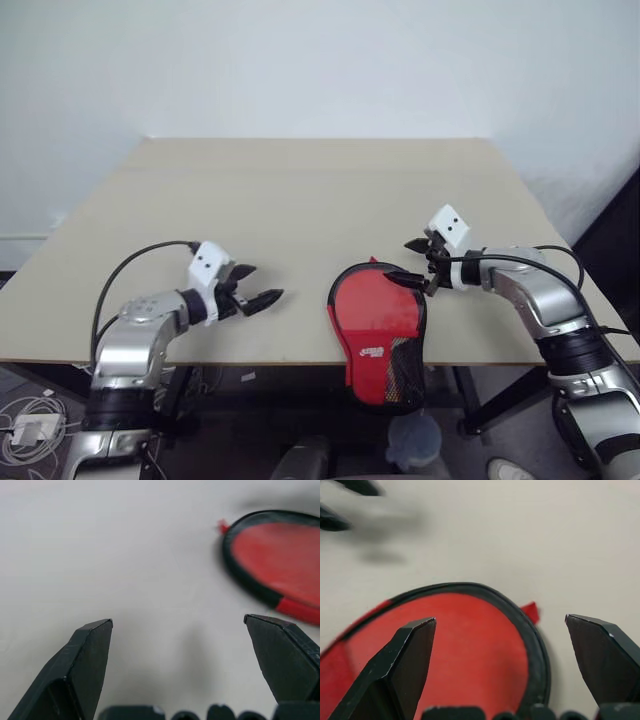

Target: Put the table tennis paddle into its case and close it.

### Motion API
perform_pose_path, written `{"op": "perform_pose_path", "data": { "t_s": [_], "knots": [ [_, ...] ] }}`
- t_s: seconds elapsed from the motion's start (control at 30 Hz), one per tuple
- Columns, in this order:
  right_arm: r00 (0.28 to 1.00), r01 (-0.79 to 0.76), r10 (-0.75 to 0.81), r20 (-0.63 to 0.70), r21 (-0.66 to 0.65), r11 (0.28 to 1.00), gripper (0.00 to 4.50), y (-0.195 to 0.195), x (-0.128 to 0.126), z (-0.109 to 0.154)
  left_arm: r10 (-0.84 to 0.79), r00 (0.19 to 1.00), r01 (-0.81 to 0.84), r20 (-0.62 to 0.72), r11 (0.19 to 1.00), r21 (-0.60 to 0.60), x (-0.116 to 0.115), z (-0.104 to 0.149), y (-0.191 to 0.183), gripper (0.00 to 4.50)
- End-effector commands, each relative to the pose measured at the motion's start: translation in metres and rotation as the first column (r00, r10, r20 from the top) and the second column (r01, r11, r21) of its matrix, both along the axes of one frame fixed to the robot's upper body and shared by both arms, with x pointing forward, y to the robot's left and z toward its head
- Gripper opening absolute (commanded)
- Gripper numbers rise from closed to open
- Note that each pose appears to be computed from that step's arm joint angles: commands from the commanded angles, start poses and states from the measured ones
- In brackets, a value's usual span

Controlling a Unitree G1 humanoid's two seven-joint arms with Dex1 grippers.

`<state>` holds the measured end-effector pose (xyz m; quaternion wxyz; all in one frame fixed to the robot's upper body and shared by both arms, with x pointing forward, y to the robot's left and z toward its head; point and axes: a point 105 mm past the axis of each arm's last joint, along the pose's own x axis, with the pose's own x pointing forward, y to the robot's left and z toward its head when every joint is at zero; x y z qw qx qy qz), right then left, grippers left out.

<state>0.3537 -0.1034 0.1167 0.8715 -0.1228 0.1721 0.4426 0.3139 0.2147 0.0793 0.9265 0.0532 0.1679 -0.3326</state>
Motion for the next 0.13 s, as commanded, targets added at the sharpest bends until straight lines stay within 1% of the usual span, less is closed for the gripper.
{"op": "perform_pose_path", "data": {
  "t_s": [0.03, 0.13],
  "knots": [
    [0.998, -0.025, 0.022, 0.065, 0.046, 0.999, 4.5, 0.017, 0.005, 0.015, 0.088, 0.994, -0.087, 0.064, 0.996, -0.011, -0.004, 0.016, 0.015, 4.48],
    [0.999, -0.015, 0.011, 0.052, 0.084, 0.996, 4.5, 0.023, 0.007, 0.016, 0.177, 0.983, -0.176, 0.047, 0.984, -0.013, -0.014, 0.01, 0.028, 4.48]
  ]
}}
